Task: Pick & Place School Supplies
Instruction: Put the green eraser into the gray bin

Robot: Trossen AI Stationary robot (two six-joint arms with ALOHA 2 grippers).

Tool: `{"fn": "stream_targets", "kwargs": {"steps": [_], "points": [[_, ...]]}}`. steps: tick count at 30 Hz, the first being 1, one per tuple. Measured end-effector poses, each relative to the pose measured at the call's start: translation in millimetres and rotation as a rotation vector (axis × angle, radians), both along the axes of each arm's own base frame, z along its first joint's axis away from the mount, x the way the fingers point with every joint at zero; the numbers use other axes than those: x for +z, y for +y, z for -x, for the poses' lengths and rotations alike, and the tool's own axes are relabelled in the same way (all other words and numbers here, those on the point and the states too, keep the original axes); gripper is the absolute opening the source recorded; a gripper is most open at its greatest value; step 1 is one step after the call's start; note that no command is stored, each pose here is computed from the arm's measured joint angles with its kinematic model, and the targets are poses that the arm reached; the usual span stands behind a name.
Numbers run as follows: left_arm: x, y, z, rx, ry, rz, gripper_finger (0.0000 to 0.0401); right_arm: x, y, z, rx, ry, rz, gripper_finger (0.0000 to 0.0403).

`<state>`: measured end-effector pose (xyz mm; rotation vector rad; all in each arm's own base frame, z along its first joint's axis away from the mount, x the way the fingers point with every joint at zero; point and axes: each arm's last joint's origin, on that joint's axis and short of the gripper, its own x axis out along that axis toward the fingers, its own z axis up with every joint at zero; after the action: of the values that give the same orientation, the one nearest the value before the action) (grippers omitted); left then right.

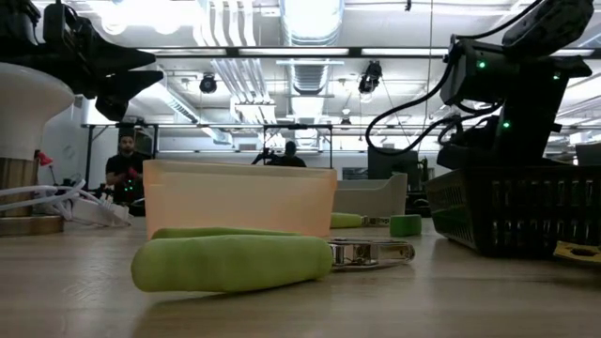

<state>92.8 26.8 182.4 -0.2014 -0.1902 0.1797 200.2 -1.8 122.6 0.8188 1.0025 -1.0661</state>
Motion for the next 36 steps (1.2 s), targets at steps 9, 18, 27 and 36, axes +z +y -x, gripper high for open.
{"fn": "stream_targets", "kwargs": {"steps": [9,18,27,36], "points": [[0.0,0.0,0.0,0.0,0.0,0.0,0.0188,2.2,0.0,-3.0,0.011,-0.009,-0.001,0.0143],[0.0,0.0,0.0,0.0,0.0,0.0,0.0188,2.3,0.0,-3.3,0.007,-0.013,-0.003,0.0082],[0.1,0.0,0.0,0.0,-0.001,0.0,0.0188,2.2,0.1,-3.1,0.008,-0.011,-0.004,0.0077],[0.1,0.0,0.0,0.0,-0.001,0.0,0.0188,26.2,-0.2,-3.0,0.006,-0.074,-0.003,0.0077]]}}
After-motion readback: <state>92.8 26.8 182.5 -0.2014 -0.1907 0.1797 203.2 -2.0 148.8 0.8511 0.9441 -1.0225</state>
